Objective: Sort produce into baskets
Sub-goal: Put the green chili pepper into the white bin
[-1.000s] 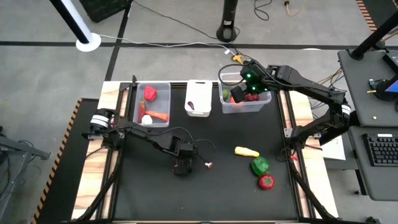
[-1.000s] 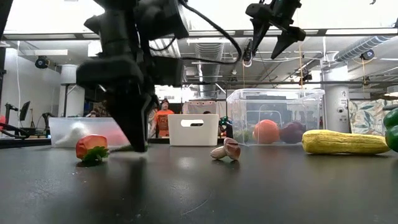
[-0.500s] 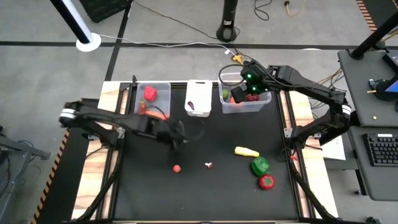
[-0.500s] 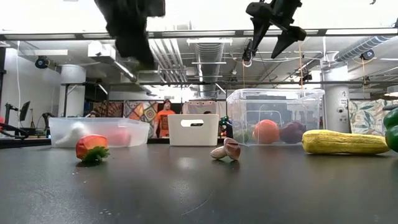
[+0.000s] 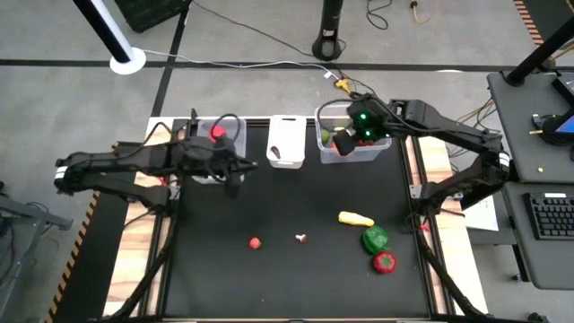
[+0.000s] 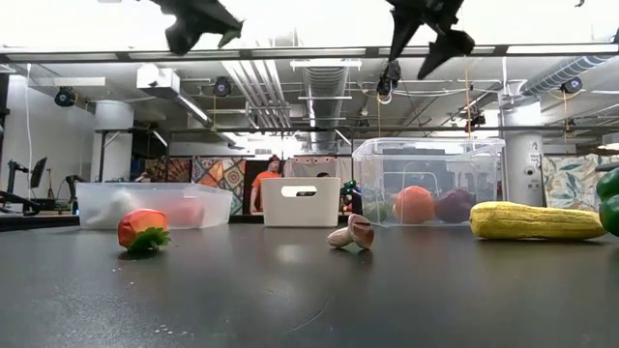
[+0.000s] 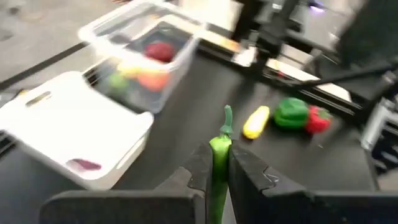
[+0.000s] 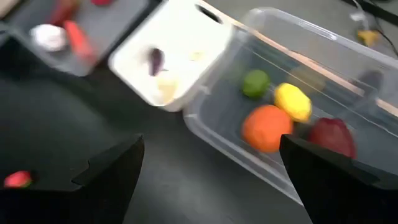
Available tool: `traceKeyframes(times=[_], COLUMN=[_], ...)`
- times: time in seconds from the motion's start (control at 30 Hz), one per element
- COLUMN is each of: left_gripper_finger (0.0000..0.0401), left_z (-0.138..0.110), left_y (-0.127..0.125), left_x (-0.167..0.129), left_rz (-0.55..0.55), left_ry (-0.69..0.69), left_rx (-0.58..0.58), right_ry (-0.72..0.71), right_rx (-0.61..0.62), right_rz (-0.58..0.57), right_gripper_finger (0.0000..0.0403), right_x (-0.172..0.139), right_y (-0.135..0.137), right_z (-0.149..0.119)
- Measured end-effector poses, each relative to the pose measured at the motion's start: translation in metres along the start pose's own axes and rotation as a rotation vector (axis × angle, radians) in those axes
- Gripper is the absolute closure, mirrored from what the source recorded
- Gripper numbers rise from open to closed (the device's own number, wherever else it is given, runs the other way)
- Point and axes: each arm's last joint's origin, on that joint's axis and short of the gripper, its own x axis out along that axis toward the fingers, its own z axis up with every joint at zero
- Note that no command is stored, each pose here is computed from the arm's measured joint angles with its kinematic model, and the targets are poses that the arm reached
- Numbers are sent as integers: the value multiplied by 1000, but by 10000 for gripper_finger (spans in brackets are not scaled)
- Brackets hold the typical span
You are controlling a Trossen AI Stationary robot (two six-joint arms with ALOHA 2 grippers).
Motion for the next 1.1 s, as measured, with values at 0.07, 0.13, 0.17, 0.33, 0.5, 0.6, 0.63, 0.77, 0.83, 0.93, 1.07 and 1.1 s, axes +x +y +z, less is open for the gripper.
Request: traceKeyframes(times=[0.07,0.13,0.17,0.33,0.5,0.6,0.63,0.77,0.83,0.93,1.07,1.1], left_gripper_finger=[385,385,385,385,385,385,385,386,386,386,382,379], left_z=[-9,-21,-27,-48,-43,-23,-15,4,8,5,-6,-6], left_y=[8,17,22,52,71,66,64,68,73,80,89,91], left_x=[-3,-4,-4,0,7,15,18,40,58,89,128,135], left_rz=[62,146,190,466,431,293,258,250,275,315,352,358], left_ry=[-9,-2,3,28,47,-65,-125,-220,-192,-112,3,16], left_rx=[-66,-142,-180,-380,-413,-342,-326,-265,-242,-204,-165,-150], right_ry=[-31,-50,-57,-79,-71,-70,-70,-67,-66,-65,-54,-45], right_rx=[-28,-53,-64,-63,-41,-26,-19,-10,-2,3,29,36], right_rz=[44,82,100,151,151,155,157,163,165,166,183,194], right_gripper_finger=[37,37,37,37,37,37,37,37,37,37,37,37], right_x=[-7,-13,-16,-21,-18,-19,-19,-20,-20,-20,-23,-24], right_y=[8,16,19,30,32,32,33,34,35,35,36,37], right_z=[-3,-7,-9,-13,-14,-14,-15,-16,-16,-16,-19,-20])
